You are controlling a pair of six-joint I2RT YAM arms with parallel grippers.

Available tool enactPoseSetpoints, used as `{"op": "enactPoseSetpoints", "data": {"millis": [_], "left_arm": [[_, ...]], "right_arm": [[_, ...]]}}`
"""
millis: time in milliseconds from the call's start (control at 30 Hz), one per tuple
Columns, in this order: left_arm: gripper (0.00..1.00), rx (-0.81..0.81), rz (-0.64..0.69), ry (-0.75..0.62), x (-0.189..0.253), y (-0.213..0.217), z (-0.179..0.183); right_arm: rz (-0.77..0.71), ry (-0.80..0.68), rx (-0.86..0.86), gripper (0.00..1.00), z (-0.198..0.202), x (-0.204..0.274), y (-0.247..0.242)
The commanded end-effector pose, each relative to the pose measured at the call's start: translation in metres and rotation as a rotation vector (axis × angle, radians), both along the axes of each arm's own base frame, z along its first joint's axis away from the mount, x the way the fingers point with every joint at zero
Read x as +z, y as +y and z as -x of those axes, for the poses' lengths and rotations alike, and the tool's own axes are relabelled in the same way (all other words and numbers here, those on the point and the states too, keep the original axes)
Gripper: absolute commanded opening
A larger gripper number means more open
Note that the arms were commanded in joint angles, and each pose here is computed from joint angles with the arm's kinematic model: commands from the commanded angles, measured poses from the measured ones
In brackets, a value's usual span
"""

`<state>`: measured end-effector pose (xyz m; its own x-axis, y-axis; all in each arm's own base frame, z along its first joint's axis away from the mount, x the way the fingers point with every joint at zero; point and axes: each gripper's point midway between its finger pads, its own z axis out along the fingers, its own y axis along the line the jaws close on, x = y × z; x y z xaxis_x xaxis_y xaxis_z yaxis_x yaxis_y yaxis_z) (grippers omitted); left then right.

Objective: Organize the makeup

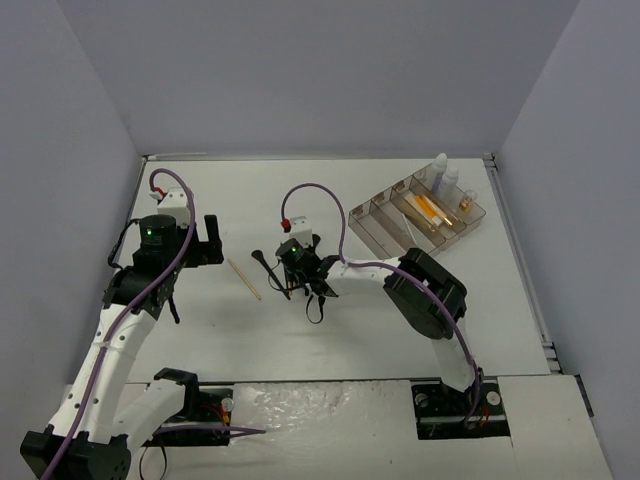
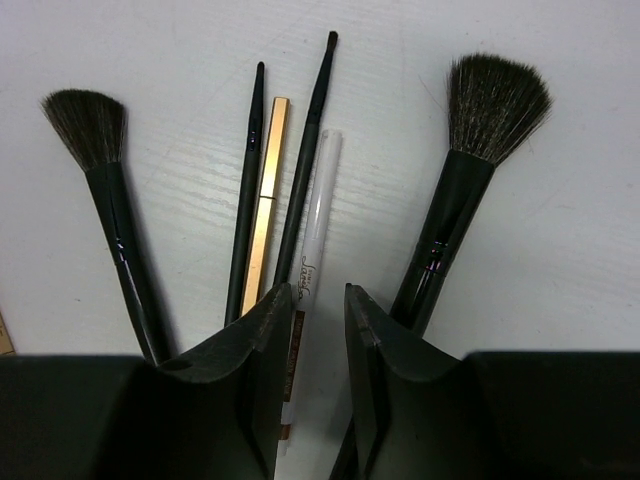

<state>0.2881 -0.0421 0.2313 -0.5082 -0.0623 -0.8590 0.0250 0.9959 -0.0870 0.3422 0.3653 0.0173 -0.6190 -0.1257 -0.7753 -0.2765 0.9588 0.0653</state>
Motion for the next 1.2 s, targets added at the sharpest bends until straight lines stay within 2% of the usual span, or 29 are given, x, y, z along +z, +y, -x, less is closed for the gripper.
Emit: {"op": "enactPoseSetpoints", "data": {"millis": [0,267,433,667,800,867,967,1167], "left_arm": [[0.97,0.007,0.017,-0.068,0.020,0.000,-0.010],[0.97,0.007,0.016,-0.067,0.020,0.000,-0.009],[0.97,0.007,0.016,-0.062,0.019,0.000,-0.010],[0.97,0.008,0.016,-0.063,0.019,0.000,-0.009],[0.97,0.007,0.015,-0.064,0.019,0.000,-0.009],[0.97,0.007,0.015,-0.061,0.018,0.000,-0.009],[0.97,0.009,0.016,-0.061,0.019,0.000,-0.010],[0.97,-0.007,0.024,-0.055,0.017,-0.003,-0.010]], "right_arm": [[0.008,-0.045,-0.056,0.25,-0.007,0.007,-0.008],[0.040,-0.023,-0.050,0.23,-0.004,-0.001,-0.013],[0.034,-0.011,-0.027,0.02,-0.007,0.001,-0.009],[-0.020,-0.071,0.036,0.00,-0.016,0.056,0.010],[-0.068,-0.151,0.068,0.00,-0.021,0.120,0.010],[-0.059,-0.198,0.069,0.00,-0.027,0.149,-0.010],[0.022,-0.234,0.090,0.00,-0.038,0.165,-0.050],[0.305,-0.251,0.158,0.00,-0.053,0.167,-0.150]]}}
